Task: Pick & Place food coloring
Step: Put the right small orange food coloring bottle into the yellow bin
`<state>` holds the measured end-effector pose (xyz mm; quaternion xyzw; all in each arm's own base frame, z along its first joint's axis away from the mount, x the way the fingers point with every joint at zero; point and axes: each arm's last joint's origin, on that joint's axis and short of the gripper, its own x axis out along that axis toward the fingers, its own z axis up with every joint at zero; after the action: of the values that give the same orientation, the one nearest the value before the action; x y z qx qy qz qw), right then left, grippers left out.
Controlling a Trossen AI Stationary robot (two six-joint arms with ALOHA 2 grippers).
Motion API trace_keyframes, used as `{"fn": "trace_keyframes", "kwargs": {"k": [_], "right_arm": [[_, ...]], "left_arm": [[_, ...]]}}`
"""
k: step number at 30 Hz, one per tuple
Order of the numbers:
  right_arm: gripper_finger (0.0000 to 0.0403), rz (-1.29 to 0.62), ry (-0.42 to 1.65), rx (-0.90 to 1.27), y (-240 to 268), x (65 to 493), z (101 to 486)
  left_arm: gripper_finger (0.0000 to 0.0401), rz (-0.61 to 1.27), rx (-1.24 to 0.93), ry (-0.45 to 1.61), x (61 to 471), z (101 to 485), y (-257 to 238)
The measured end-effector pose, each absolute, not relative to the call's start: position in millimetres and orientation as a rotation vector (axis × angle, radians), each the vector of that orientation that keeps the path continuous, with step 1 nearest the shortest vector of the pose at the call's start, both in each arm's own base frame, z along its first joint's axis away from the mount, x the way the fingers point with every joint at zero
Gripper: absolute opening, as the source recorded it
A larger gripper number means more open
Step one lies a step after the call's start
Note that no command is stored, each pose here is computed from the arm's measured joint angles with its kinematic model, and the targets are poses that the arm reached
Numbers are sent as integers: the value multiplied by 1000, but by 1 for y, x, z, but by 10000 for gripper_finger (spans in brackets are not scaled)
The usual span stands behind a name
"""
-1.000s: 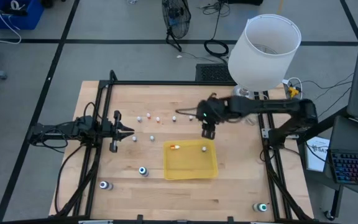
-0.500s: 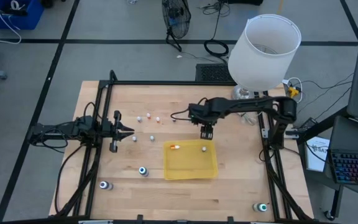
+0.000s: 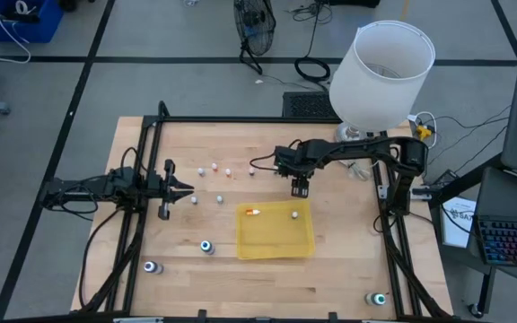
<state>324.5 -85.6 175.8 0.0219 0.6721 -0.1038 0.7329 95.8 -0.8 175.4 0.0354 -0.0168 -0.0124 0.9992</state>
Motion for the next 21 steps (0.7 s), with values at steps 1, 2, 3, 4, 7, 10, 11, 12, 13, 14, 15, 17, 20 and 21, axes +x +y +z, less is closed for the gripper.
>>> {"fn": "trace_keyframes", "kwargs": {"k": [1, 2, 3, 4, 7, 10, 11, 12, 13, 14, 15, 17, 20, 21], "right_arm": [[201, -231, 1480, 51, -86, 323, 174], [201, -233, 1482, 54, -87, 322, 173], [200, -233, 1482, 56, -87, 321, 171], [200, -233, 1483, 56, -87, 321, 169], [200, -215, 1476, 74, -86, 320, 165], [201, -195, 1463, 92, -85, 319, 161], [200, -194, 1459, 94, -85, 319, 160], [200, -194, 1454, 92, -85, 319, 159], [199, -194, 1450, 91, -85, 319, 159], [198, -194, 1448, 91, -85, 319, 158], [197, -194, 1447, 90, -85, 319, 158], [197, -194, 1443, 89, -85, 320, 158], [197, -196, 1425, 87, -85, 321, 159], [197, -196, 1421, 86, -86, 322, 159]], "left_arm": [[51, -25, 71, -34, 96, 175, -1], [51, -25, 71, -34, 96, 175, -1], [51, -25, 71, -33, 96, 175, -1], [51, -25, 71, -33, 96, 175, -1], [51, -25, 71, -33, 96, 175, -1], [51, -25, 71, -33, 96, 175, -1], [51, -25, 71, -33, 96, 175, -1], [51, -25, 71, -33, 96, 175, -1], [51, -25, 71, -33, 96, 175, -1], [51, -25, 71, -33, 96, 175, -1], [51, -25, 71, -33, 96, 175, -1], [51, -25, 71, -33, 96, 175, -1], [51, -25, 71, -33, 96, 175, -1], [51, -25, 71, -33, 96, 175, -1]]}}
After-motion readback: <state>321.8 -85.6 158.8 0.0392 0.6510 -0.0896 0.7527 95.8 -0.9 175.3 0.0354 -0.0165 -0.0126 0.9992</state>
